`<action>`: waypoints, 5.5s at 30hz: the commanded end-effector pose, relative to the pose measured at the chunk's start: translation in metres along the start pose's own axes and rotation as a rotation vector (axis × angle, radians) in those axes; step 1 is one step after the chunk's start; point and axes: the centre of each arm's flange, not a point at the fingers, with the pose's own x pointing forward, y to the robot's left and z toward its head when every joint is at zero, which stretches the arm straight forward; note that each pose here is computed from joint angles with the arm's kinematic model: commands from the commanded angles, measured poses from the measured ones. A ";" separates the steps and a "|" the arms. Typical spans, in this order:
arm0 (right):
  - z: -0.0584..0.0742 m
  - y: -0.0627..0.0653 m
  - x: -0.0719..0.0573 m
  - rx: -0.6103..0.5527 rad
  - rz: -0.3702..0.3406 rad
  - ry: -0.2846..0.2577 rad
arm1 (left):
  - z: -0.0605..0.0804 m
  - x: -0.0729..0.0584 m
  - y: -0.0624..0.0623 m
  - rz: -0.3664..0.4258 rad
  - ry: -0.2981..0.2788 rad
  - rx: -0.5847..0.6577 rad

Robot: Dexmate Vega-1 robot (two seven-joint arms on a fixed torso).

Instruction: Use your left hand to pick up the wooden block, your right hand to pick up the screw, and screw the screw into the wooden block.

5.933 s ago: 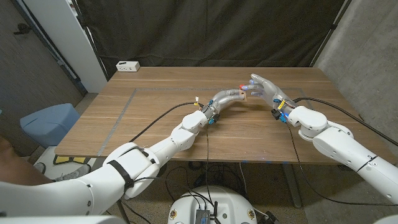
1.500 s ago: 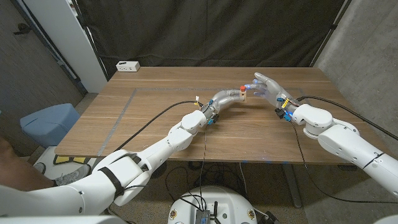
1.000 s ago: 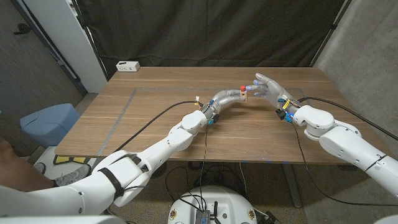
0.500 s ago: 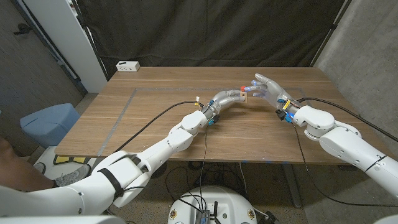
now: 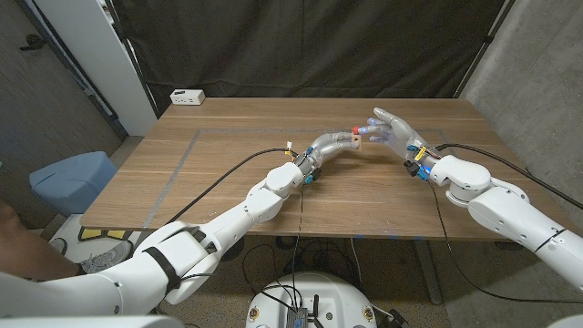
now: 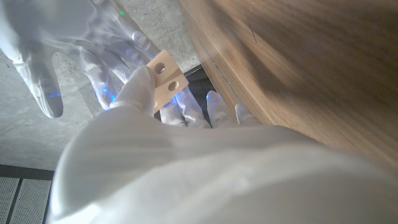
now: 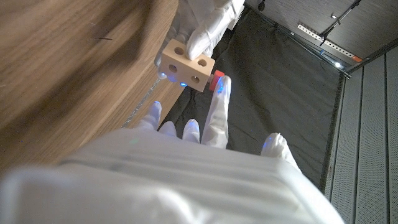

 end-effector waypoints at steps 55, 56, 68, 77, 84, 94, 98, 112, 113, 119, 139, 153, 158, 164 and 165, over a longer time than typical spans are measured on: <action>-0.006 -0.002 0.017 0.000 0.083 0.011 | 0.004 0.000 -0.002 -0.012 -0.003 0.017; -0.006 -0.002 0.017 0.001 0.081 0.013 | 0.005 0.000 -0.002 -0.011 -0.003 0.017; -0.010 -0.001 0.015 -0.002 0.075 0.018 | 0.004 -0.002 -0.003 -0.009 0.001 0.015; -0.009 -0.001 0.011 -0.003 0.064 0.020 | 0.004 -0.001 -0.003 -0.013 0.000 0.014; -0.008 -0.001 0.007 -0.005 0.050 0.018 | 0.004 -0.001 -0.003 -0.014 -0.001 0.013; -0.007 -0.002 0.006 -0.005 0.048 0.019 | 0.004 -0.002 -0.003 -0.014 -0.002 0.013; -0.007 -0.002 0.006 -0.003 0.046 0.019 | 0.004 -0.002 -0.004 -0.013 -0.002 0.013; -0.008 -0.002 0.002 0.005 0.019 0.017 | 0.003 -0.001 -0.003 -0.014 0.003 0.008; -0.008 -0.002 0.001 0.007 0.016 0.020 | 0.002 -0.001 -0.003 -0.014 0.003 0.007; -0.009 -0.002 0.000 0.012 0.005 0.021 | 0.002 -0.001 -0.002 -0.015 0.005 0.006; -0.008 0.000 -0.002 0.012 -0.008 0.025 | -0.001 0.001 0.000 -0.017 0.010 -0.001; -0.009 0.001 0.003 0.029 0.036 -0.012 | -0.001 0.002 0.002 -0.018 0.013 0.003; -0.008 0.000 0.002 0.025 0.036 -0.011 | 0.000 0.002 0.002 -0.018 0.013 0.005; -0.009 -0.003 -0.002 0.027 0.008 0.002 | 0.001 0.003 0.002 -0.023 0.014 0.007; -0.009 -0.004 -0.002 0.020 0.005 0.000 | 0.001 0.003 0.002 -0.024 0.013 0.007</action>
